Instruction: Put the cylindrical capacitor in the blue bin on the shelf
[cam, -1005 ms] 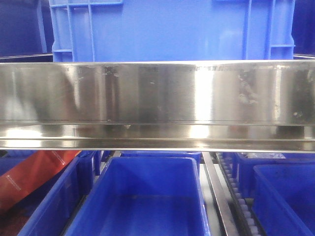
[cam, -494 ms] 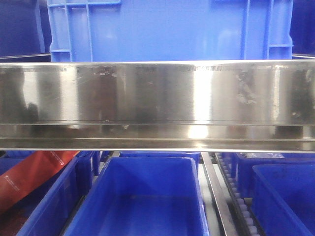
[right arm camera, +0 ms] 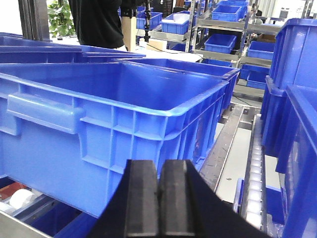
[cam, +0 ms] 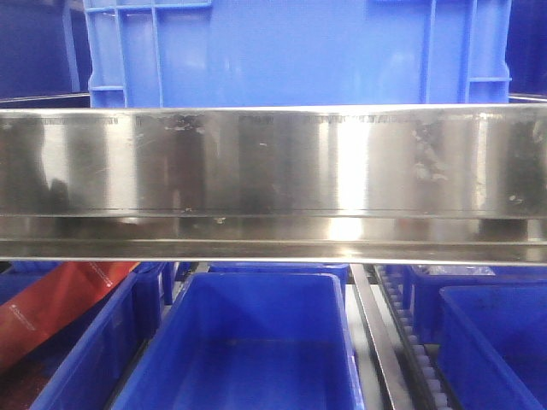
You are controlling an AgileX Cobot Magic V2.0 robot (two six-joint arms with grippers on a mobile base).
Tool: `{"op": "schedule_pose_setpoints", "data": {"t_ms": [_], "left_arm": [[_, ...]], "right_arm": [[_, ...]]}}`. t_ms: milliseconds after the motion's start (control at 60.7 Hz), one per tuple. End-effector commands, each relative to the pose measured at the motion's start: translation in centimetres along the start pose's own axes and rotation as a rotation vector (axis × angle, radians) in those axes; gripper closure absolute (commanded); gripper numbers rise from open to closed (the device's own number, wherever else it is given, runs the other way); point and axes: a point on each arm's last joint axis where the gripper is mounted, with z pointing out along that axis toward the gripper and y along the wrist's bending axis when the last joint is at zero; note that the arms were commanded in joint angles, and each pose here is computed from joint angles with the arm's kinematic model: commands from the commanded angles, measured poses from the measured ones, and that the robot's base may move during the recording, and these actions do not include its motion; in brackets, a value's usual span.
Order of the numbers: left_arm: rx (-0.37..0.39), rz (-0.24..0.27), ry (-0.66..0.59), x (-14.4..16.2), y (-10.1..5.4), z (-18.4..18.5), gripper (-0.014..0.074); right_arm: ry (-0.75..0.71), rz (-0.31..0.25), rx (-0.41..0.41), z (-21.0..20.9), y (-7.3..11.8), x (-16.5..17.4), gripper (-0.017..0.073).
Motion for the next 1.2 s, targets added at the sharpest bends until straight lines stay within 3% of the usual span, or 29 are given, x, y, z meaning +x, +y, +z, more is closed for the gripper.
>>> {"op": "schedule_pose_setpoints", "data": {"t_ms": [0, 379, 527, 856, 1186], "left_arm": [[0.006, -0.011, -0.023, -0.2, 0.0, -0.1, 0.0704], [0.006, -0.011, -0.023, -0.2, 0.0, -0.1, 0.0704], [0.006, -0.011, -0.023, -0.2, 0.0, -0.1, 0.0704], [0.006, -0.011, -0.023, -0.2, 0.0, -0.1, 0.0704], [0.006, -0.011, -0.025, -0.2, 0.0, -0.1, 0.0704]], "right_arm": [[-0.027, -0.005, 0.009, -0.1, -0.1, -0.2, 0.0721], [-0.021, -0.005, 0.016, -0.1, -0.1, -0.1, 0.0721], [-0.010, -0.002, 0.109, -0.4, -0.8, 0.8, 0.0721], [-0.018, 0.072, 0.377, -2.2, -2.0, 8.1, 0.0721], [-0.019, 0.054, 0.431, -2.7, -1.9, 14.8, 0.0721]]}}
